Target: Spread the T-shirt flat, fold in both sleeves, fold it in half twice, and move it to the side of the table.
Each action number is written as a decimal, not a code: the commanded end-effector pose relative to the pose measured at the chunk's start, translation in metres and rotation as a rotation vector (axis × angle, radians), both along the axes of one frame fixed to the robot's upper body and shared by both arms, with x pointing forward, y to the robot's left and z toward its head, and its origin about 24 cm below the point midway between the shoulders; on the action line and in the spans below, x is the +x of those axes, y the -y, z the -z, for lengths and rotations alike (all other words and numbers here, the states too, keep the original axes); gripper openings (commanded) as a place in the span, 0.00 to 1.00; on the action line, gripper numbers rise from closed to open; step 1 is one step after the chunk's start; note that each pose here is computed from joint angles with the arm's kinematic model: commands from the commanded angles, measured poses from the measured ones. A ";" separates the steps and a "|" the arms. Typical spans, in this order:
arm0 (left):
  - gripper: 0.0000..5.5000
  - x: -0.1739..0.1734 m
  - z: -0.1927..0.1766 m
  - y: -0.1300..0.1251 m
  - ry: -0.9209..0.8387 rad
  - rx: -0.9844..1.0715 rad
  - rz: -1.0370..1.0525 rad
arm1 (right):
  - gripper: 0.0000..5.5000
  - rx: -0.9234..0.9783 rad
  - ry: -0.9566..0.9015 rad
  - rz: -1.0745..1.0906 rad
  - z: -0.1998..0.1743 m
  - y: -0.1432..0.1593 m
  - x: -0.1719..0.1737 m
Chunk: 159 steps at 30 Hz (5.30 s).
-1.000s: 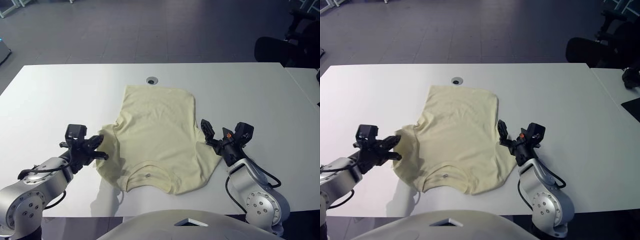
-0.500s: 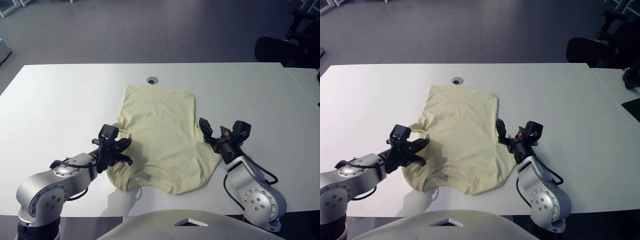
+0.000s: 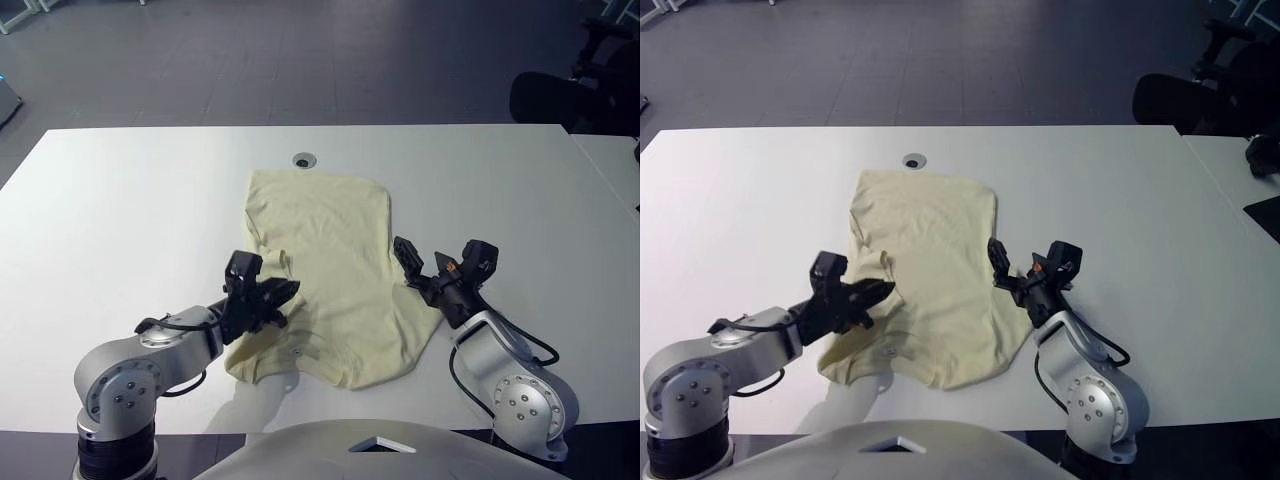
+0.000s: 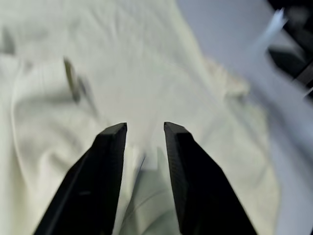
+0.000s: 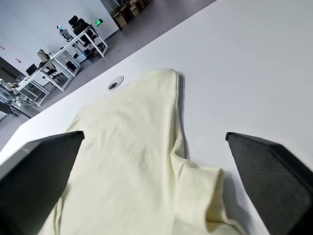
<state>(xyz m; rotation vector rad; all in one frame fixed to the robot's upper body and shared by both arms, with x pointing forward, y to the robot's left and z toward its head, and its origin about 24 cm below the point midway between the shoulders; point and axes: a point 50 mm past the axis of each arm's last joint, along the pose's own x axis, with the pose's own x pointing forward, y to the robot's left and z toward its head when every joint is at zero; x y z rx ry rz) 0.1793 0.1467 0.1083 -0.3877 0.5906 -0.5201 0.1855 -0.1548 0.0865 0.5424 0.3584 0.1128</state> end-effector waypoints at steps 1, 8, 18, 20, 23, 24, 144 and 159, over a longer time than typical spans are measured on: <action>0.42 0.013 -0.019 -0.014 0.055 -0.108 -0.181 | 0.98 -0.061 -0.032 0.007 -0.001 0.023 -0.010; 0.62 0.018 -0.015 -0.059 0.127 0.012 -0.503 | 0.98 -0.104 -0.184 -0.110 0.010 0.044 -0.037; 0.92 0.009 0.000 -0.061 0.102 0.011 -0.578 | 0.93 -0.048 -0.320 -0.163 0.031 0.040 -0.051; 0.98 0.010 0.001 -0.060 0.100 0.009 -0.573 | 0.87 -0.027 -0.313 -0.169 0.032 0.034 -0.048; 0.98 0.010 0.002 -0.061 0.093 0.011 -0.575 | 0.78 -0.003 -0.311 -0.166 0.033 0.028 -0.047; 0.98 0.010 0.003 -0.061 0.090 0.012 -0.574 | 0.75 0.001 -0.315 -0.165 0.034 0.027 -0.049; 0.98 -0.031 0.039 -0.061 0.327 0.463 0.147 | 0.98 -0.907 0.194 -1.014 0.020 -0.011 -0.044; 0.98 -0.056 0.042 -0.099 0.589 0.873 0.603 | 0.98 -1.133 0.289 -1.066 -0.012 0.042 -0.050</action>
